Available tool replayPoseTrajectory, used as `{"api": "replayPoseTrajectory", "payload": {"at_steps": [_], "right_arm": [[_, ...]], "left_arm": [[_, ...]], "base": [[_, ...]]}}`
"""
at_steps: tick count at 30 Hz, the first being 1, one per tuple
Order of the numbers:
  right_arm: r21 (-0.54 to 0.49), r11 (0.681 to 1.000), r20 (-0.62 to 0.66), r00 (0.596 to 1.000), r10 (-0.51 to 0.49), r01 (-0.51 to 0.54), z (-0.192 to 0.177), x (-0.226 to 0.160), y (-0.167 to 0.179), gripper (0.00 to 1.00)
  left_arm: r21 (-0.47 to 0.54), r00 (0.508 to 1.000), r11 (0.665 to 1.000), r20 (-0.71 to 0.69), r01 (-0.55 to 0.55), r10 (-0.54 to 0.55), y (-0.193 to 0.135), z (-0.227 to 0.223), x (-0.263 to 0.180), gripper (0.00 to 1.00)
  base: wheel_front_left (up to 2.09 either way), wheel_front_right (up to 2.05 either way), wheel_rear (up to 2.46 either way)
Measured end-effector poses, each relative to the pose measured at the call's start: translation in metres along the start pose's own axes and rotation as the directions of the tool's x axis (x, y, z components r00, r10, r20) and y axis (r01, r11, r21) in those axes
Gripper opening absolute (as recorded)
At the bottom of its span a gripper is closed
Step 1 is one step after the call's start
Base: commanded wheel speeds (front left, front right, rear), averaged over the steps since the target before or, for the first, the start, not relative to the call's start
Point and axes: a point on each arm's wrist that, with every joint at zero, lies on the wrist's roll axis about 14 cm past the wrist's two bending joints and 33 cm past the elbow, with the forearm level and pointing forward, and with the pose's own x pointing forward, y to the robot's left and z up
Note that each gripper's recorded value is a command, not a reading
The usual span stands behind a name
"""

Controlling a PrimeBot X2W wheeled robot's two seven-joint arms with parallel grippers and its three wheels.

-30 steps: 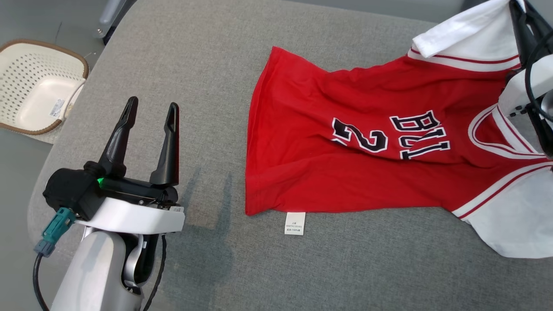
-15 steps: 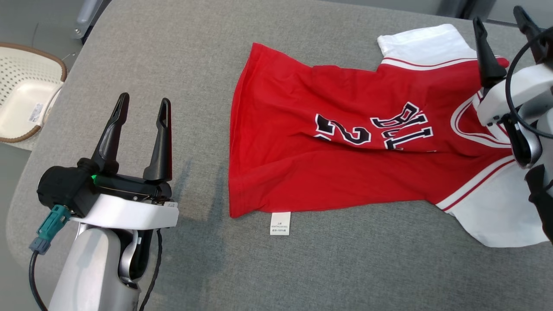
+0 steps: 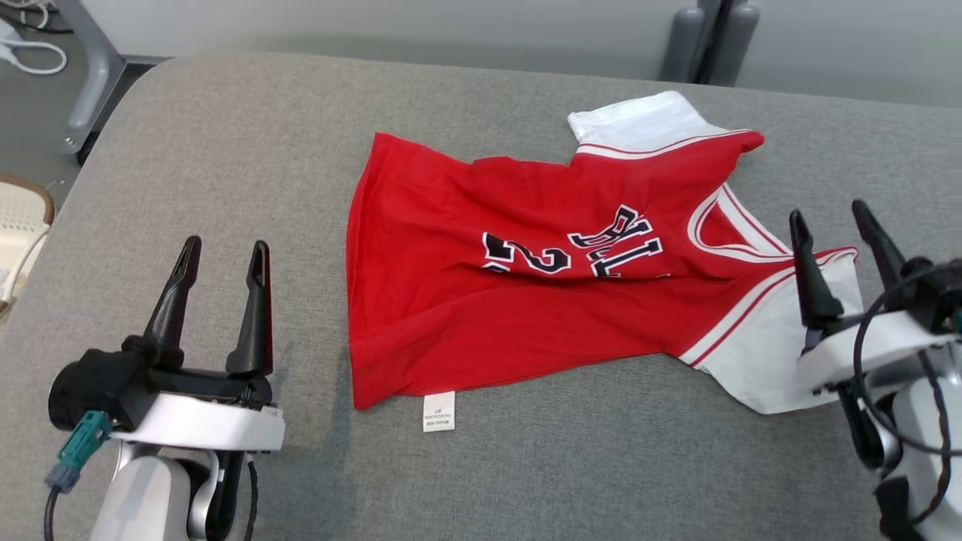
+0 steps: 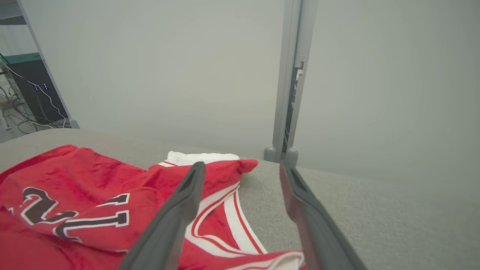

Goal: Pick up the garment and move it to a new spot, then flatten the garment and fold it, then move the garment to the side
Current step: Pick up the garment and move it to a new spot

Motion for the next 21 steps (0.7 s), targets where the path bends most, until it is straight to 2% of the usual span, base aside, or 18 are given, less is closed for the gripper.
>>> {"api": "replayPoseTrajectory", "payload": {"at_steps": [9,21], "right_arm": [[0.052,0.994,0.015,0.995,-0.100,0.099,0.008,-0.073,-0.003,1.00],[0.082,0.982,0.028,0.985,-0.172,0.169,0.028,-0.135,0.001,1.00]], "left_arm": [[-0.004,0.999,1.000,-0.034,0.015,-0.015,-0.007,-0.006,-0.026,1.00],[-0.016,0.993,0.997,-0.090,0.069,-0.071,-0.024,-0.011,-0.056,1.00]], "base": [[0.00,0.00,0.00],[0.00,0.00,0.00]]}}
